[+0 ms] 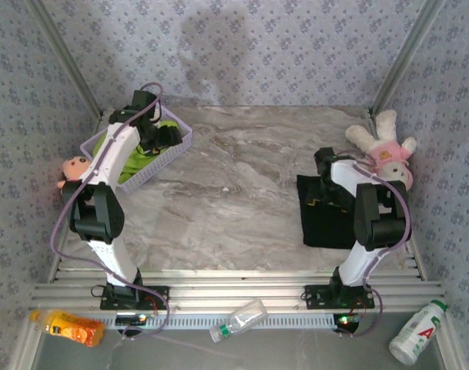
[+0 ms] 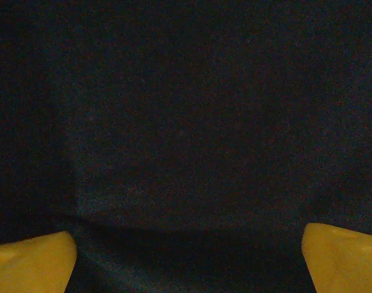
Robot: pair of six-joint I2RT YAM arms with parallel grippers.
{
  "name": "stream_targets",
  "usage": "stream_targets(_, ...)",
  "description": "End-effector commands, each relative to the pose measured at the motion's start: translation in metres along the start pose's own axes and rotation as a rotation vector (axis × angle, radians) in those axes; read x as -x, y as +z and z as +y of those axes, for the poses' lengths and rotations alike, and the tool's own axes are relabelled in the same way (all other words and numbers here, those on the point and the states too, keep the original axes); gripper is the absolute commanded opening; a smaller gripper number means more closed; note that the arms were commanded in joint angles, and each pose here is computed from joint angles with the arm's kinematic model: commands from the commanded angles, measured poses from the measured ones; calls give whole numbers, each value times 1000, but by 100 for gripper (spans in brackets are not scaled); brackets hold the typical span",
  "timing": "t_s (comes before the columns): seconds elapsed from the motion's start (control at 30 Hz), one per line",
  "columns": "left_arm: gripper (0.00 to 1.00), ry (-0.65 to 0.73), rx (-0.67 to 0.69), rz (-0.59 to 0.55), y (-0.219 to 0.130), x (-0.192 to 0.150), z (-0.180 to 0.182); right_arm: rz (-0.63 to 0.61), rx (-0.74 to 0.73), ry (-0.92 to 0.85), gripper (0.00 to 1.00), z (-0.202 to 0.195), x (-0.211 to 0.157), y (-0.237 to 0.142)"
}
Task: Fold and stack the mixed laundry pile
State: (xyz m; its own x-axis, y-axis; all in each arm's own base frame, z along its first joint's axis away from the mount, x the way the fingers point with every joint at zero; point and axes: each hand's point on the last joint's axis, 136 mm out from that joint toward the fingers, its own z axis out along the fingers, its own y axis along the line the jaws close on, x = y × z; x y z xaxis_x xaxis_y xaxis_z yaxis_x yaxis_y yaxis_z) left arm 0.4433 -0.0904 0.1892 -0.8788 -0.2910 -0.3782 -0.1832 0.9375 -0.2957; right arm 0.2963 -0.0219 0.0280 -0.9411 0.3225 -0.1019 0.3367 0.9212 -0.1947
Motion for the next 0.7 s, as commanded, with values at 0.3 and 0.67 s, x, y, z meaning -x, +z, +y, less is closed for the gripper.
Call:
stream_targets(0.3,72,-55,53,2,26,35,33,96,-266,-62,93,-85,-5,1)
stream_targets(0.67,74,-216,361,-7,71,65,117,-187,-30,-73,100,-10,36,-92)
